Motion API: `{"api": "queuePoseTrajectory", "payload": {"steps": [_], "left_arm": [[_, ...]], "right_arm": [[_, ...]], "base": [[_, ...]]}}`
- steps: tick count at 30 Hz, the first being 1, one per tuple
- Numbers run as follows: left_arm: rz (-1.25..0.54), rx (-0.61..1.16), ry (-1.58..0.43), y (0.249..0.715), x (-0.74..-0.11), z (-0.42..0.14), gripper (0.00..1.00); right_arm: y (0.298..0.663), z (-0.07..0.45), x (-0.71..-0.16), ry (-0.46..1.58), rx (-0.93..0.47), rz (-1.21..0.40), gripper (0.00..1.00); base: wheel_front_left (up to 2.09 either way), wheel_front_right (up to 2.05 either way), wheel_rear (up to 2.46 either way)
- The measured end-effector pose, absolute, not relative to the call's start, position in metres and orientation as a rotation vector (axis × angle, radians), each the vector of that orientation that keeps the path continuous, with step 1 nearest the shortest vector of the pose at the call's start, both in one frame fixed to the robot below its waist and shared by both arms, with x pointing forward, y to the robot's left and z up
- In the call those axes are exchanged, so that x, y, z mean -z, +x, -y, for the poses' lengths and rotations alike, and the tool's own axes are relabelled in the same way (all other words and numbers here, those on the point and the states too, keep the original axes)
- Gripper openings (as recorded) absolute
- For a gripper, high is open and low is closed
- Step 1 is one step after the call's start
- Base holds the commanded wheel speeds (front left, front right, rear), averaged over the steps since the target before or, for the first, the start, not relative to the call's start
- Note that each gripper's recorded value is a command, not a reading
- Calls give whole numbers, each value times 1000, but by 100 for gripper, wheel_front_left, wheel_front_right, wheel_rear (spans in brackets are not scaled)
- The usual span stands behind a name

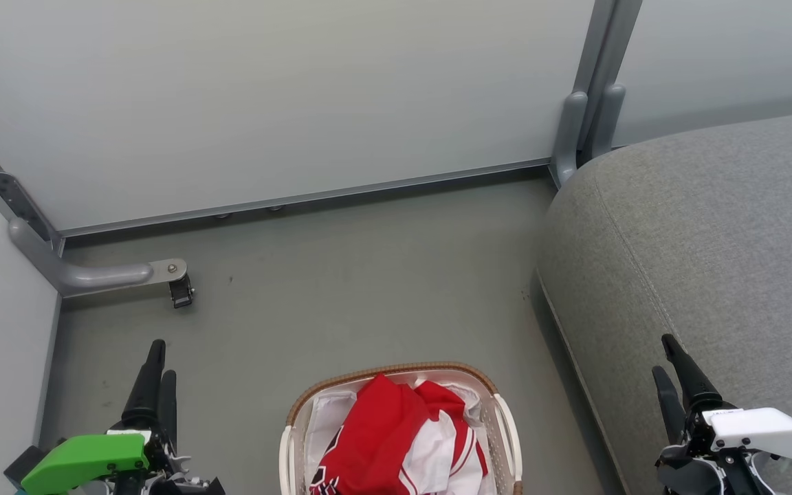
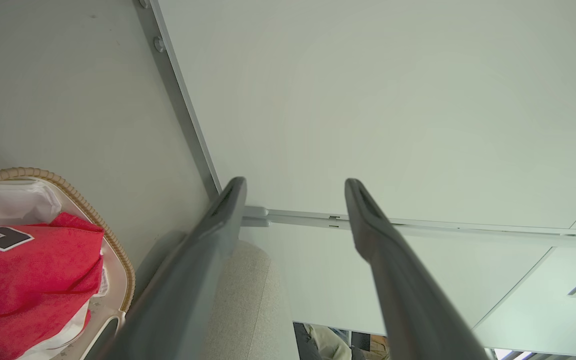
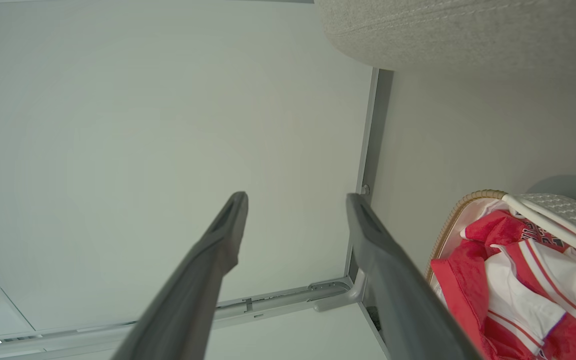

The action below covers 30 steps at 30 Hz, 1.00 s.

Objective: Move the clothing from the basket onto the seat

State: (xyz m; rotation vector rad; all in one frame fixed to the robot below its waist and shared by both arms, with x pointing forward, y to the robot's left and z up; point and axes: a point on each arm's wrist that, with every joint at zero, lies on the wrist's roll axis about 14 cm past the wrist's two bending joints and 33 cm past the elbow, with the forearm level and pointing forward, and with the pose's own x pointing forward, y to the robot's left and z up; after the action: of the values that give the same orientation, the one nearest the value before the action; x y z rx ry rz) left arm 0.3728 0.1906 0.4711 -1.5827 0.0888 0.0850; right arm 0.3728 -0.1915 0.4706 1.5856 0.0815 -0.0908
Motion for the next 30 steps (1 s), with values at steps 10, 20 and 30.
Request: {"api": "queuePoseTrajectory", "payload": {"steps": [10, 20, 30], "left_arm": [[-78, -66, -1549, 375, -477, -181, 100], [-56, -42, -1439, 376, -486, -176, 100], [-21, -25, -1259, 378, -495, -178, 100]], "right_arm": [[373, 193, -470, 1529, 111, -66, 100], [374, 199, -474, 1403, 126, -35, 100], [377, 204, -490, 1234, 102, 14, 100]], "base": [[0, 0, 0], [0, 0, 0], [0, 0, 0]]}}
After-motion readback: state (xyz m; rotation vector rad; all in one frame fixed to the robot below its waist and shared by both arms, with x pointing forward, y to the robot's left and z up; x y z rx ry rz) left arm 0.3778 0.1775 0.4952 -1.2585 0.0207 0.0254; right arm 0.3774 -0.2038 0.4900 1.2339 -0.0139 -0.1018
